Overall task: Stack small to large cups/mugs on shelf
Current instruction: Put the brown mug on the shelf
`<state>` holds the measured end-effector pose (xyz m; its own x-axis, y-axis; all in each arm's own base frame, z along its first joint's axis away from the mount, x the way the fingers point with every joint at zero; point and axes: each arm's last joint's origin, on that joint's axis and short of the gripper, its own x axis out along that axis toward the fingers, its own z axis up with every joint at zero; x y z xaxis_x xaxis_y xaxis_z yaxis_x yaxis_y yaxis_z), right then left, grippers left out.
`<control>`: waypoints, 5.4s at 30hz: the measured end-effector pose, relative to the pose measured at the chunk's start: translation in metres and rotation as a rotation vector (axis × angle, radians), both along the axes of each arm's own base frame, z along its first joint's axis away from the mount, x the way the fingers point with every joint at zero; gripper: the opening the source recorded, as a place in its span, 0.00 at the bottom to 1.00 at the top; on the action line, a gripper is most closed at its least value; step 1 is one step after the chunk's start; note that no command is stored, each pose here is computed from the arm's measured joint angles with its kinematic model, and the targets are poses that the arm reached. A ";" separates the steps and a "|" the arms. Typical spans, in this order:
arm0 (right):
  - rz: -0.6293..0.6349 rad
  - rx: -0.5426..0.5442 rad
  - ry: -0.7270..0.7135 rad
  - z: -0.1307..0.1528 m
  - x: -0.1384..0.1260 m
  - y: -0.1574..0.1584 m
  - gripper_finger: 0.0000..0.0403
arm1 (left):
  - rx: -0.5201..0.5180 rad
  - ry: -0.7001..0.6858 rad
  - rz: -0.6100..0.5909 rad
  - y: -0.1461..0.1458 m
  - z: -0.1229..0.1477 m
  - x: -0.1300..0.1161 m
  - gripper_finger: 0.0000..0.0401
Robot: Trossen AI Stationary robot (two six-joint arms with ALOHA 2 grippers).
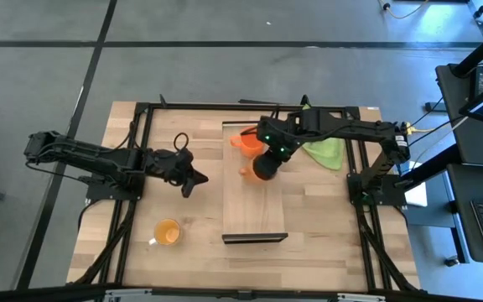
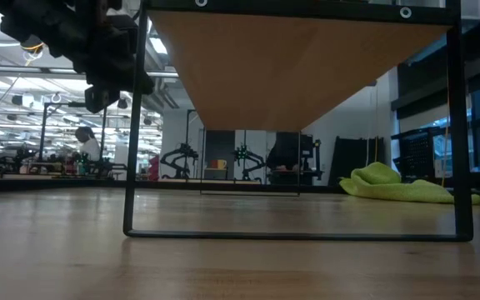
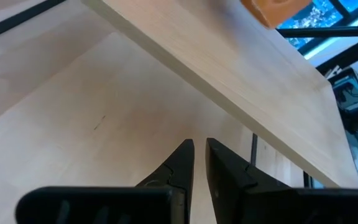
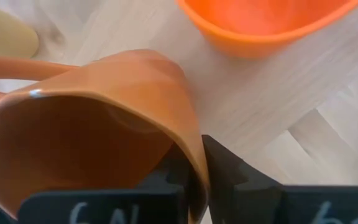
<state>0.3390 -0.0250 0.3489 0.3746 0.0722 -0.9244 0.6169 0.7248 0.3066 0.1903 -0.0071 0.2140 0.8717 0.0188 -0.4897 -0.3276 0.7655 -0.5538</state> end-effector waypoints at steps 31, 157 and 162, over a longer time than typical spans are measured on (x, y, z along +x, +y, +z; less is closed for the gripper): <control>0.046 0.034 0.013 -0.007 0.010 0.000 0.10 | 0.020 0.001 -0.004 0.002 0.000 0.000 0.09; 0.068 -0.065 0.103 0.036 -0.008 0.014 0.02 | 0.027 0.031 -0.069 0.000 -0.003 -0.002 0.09; 0.033 -0.073 0.102 0.035 -0.006 0.019 0.02 | 0.027 0.031 -0.069 0.000 -0.003 -0.001 0.09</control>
<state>0.3332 -0.0059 0.3837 0.2771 0.0137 -0.9607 0.6178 0.7633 0.1890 0.1888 -0.0070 0.2113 0.8557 -0.0270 -0.5167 -0.2903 0.8016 -0.5227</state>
